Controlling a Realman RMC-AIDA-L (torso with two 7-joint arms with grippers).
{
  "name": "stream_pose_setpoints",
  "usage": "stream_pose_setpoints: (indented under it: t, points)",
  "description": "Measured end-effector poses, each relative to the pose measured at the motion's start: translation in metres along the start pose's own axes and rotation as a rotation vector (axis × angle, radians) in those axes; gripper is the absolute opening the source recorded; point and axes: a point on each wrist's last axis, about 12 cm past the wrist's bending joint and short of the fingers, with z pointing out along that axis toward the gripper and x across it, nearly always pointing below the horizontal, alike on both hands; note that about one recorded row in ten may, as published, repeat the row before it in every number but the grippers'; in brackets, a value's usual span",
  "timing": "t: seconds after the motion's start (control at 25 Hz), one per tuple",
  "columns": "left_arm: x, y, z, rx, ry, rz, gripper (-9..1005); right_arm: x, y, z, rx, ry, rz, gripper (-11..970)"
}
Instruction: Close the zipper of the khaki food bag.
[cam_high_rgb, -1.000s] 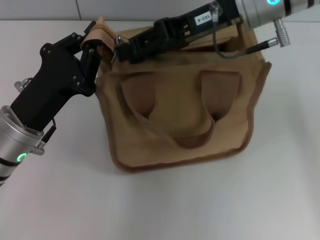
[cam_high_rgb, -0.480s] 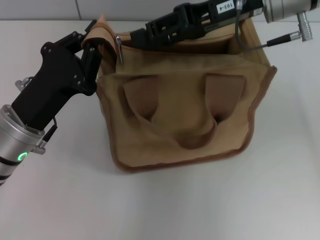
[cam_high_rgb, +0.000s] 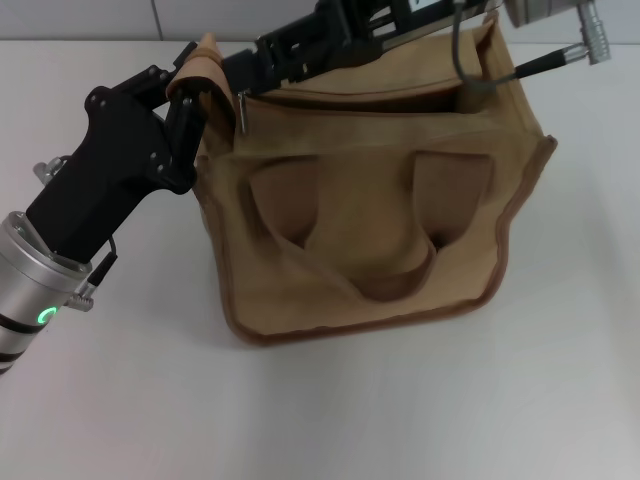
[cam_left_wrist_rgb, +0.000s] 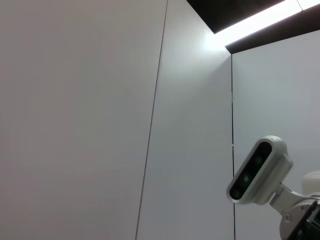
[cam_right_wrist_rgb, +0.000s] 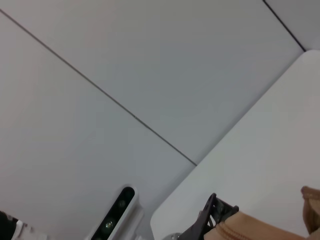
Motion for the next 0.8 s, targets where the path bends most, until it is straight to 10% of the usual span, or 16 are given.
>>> stream_pose_setpoints:
  t: [0.8]
  points:
    - [-0.0009, -0.001, 0.0008, 0.005, -0.013, -0.003, 36, 0.0057, -0.0096, 0.0118, 0.08, 0.039, -0.001, 484]
